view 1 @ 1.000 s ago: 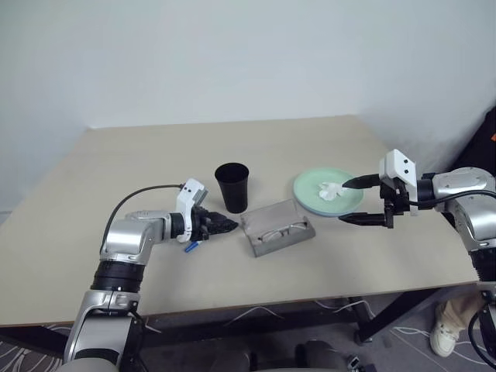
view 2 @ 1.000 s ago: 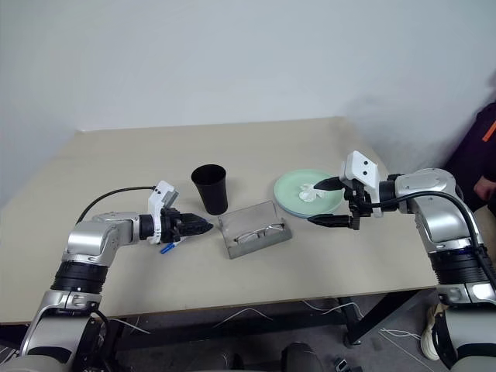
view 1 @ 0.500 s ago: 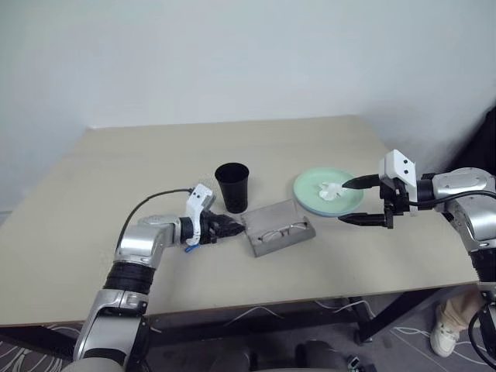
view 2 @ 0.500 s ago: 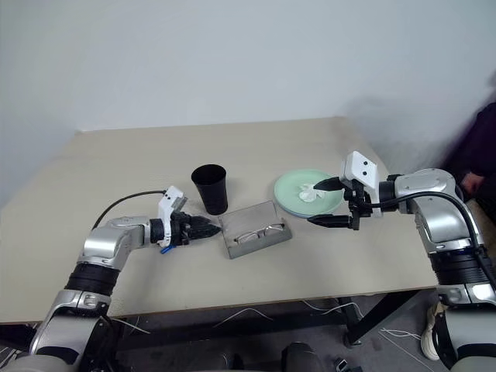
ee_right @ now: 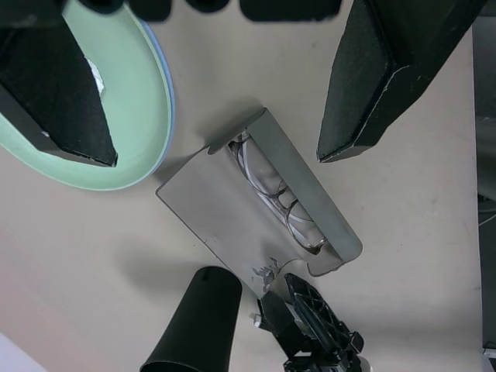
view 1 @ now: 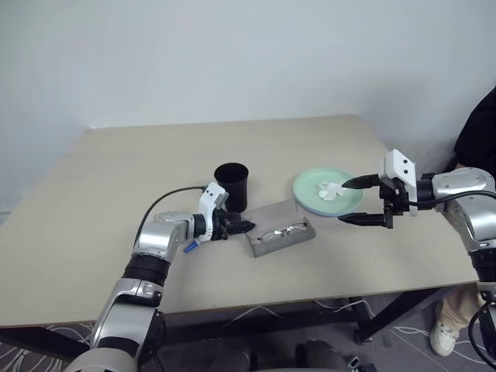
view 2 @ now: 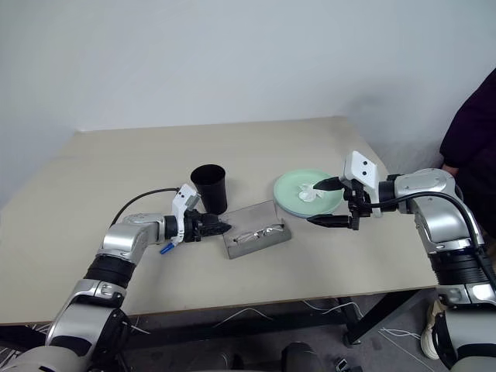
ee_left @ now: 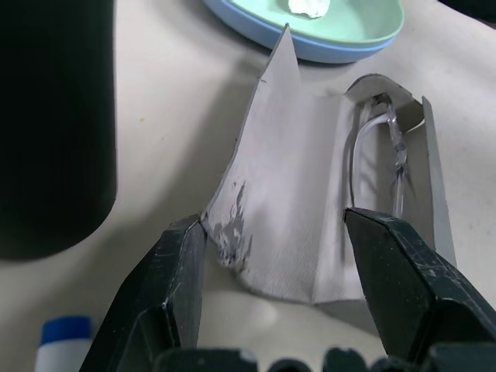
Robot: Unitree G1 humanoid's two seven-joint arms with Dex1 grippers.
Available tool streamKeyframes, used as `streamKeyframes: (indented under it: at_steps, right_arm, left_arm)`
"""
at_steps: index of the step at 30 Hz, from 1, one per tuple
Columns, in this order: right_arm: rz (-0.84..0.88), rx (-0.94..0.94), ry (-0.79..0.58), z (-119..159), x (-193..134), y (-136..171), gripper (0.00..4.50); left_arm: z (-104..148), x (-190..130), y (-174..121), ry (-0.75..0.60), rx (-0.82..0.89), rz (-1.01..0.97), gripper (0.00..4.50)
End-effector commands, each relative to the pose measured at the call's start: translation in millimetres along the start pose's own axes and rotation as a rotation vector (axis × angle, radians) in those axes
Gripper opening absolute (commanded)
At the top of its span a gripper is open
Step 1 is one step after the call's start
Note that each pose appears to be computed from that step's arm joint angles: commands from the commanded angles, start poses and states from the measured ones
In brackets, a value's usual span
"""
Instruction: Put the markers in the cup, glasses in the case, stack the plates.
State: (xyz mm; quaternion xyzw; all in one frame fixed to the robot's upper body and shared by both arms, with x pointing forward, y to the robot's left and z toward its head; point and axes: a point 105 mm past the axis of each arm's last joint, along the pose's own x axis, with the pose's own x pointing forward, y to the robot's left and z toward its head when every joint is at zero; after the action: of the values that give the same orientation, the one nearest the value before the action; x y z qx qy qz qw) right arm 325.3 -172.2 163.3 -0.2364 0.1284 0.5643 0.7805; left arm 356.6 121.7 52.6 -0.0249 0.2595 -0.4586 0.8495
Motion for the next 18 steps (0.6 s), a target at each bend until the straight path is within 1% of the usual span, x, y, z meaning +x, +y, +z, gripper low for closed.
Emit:
streamKeyframes:
  at_steps: [1,6,14,18]
  right_arm:
    - [-0.02,-0.057,-0.035,17.2,-4.7,-3.1,4.5]
    - [-0.021,-0.059,-0.035,17.4,-3.9,-3.3,4.5]
    - [-0.019,-0.063,-0.033,16.8,-2.6,-3.8,4.5]
    - [-0.016,-0.066,-0.033,17.4,-2.1,-4.1,4.5]
  left_arm:
    - [17.7,1.5,-3.6,-0.021,0.074,-0.02,2.98]
    - [20.8,1.1,-15.0,-0.012,0.109,-0.077,2.98]
    - [30.2,-4.7,-45.5,-0.016,0.187,-0.192,2.98]
    - [29.4,-7.4,-52.1,-0.004,0.198,-0.211,2.98]
